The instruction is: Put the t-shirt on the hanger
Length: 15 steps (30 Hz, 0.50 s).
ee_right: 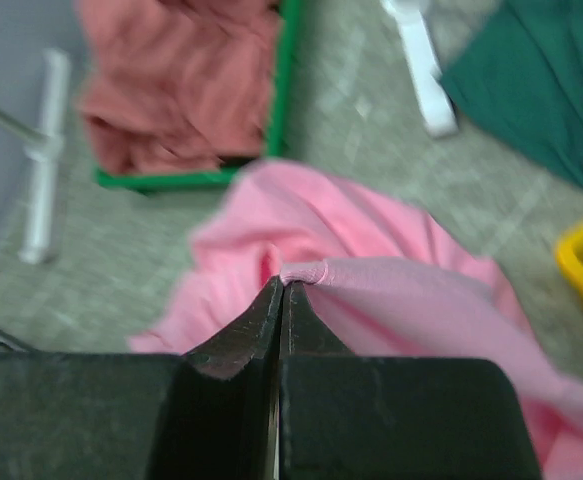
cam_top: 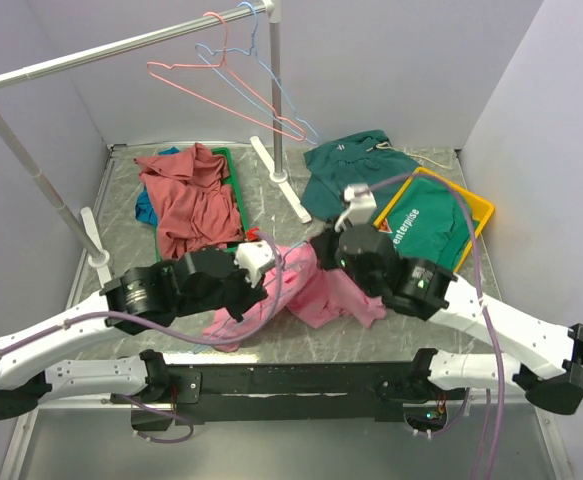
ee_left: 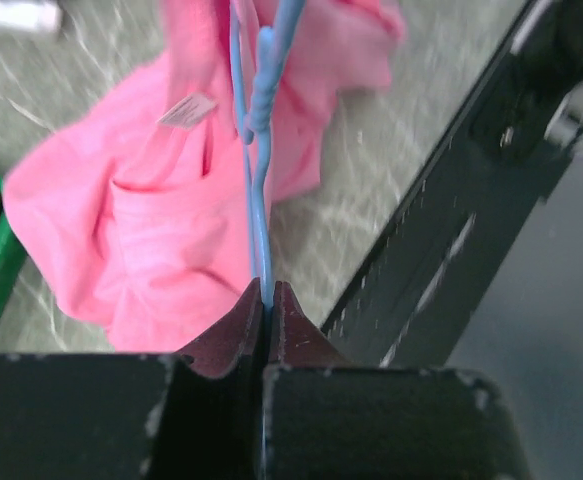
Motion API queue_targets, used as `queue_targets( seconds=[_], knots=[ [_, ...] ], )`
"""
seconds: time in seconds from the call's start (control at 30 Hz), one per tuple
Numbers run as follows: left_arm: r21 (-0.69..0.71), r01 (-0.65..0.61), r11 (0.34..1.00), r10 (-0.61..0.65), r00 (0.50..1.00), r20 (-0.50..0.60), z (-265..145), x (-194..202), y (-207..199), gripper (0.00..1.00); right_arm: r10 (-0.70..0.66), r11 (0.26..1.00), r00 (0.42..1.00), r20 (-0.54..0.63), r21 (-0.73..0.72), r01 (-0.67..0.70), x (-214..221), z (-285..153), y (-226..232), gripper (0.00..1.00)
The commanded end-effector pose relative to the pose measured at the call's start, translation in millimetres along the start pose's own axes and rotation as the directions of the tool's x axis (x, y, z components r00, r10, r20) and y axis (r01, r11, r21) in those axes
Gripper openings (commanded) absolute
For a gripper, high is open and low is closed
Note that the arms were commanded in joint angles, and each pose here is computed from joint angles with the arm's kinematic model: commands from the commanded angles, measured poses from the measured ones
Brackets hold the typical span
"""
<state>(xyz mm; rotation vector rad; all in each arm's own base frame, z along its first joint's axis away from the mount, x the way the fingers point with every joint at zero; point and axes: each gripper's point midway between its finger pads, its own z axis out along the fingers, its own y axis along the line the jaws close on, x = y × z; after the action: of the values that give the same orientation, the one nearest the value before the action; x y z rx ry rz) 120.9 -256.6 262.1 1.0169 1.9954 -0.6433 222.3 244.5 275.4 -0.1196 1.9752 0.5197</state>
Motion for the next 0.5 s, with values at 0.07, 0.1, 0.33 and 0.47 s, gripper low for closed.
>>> queue_targets(
  seconds=[0.07,0.1,0.33,0.47],
  knots=[
    [-0.007,0.100,0.995,-0.092,0.934,0.345,-17.2,-57.4,5.9,0.01,0.001,0.969,0.995,0.101,-0.246,0.024,-82.4,-24.8,78.9,0.00],
    [-0.018,0.116,0.993,-0.101,0.919,0.382,-22.1,-62.3,9.8,0.01,-0.008,0.965,0.995,0.100,-0.260,0.034,-84.0,-26.8,85.3,0.00],
    [-0.056,0.263,0.963,-0.187,0.805,0.563,-24.6,-79.0,31.2,0.01,-0.056,0.955,0.996,0.068,-0.288,0.073,-62.2,-34.8,99.7,0.00],
    [0.013,0.286,0.958,-0.226,0.729,0.646,-28.4,-81.5,29.0,0.01,-0.056,0.972,0.997,0.044,-0.225,0.064,-43.2,-25.5,69.6,0.00]
  ],
)
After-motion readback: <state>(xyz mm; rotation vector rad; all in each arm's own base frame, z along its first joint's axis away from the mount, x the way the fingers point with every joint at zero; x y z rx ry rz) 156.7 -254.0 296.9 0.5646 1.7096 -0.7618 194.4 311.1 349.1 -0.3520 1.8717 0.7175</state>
